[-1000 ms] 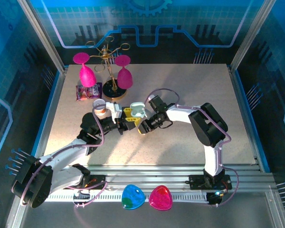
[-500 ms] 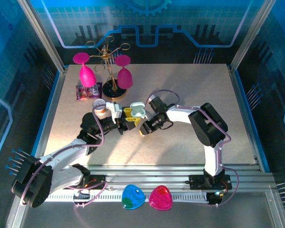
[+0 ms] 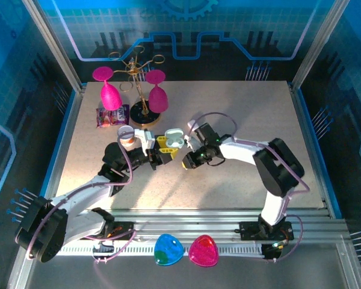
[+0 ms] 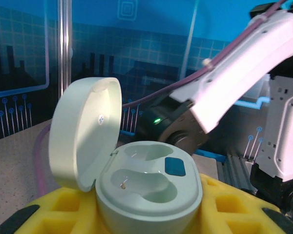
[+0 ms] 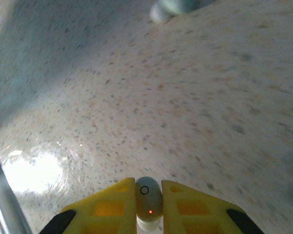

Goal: Insert the wireless bluetooth earbuds into the charging case

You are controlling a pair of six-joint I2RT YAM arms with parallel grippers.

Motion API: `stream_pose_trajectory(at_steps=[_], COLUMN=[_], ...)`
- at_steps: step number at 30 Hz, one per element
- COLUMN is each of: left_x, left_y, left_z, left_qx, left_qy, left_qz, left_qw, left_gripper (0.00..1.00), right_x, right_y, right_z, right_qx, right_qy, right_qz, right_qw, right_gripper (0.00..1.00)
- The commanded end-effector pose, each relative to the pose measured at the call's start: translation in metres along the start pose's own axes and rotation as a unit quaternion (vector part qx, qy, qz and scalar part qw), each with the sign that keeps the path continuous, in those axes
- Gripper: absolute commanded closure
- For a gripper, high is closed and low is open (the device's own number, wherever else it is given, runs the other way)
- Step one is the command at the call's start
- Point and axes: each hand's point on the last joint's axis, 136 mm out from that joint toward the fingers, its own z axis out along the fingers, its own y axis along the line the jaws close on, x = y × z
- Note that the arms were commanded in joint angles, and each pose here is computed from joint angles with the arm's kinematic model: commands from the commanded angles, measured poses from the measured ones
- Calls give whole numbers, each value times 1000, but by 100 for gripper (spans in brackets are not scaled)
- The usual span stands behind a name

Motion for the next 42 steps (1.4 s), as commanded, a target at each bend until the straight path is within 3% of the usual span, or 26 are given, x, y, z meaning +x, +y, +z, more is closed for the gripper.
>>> stream_pose_trajectory(at_steps=[1,8,13,19,28,36,42], left_x=[-14,-12,-10,-7,-5,-4,0], left_y=[1,3,4,5,4,6,10], left_z=[-3,-2,1,2,0,-1,0], left_qx=[-12,-12,-8,-6,-7,-12,-23], left_qy=[-21,-19,-20,-19,-19,-18,-15], left_qz=[33,35,32,28,28,29,29], left_qw=[999,999,999,999,999,999,999], left_gripper=[74,74,74,74,74,74,74], right_x=[-17,4,15,27,18,10,5], right_y=[-23,-79,-91,-97,-86,-70,-56], right_z=[-34,-107,-136,-156,-169,-171,-181], right_qx=[100,302,363,459,519,540,525], right_qy=[-82,-188,-217,-205,-232,-246,-267], right_qz=[44,141,187,205,241,240,235], right_qw=[991,924,887,840,787,768,774], right_gripper=[84,84,85,89,94,97,97])
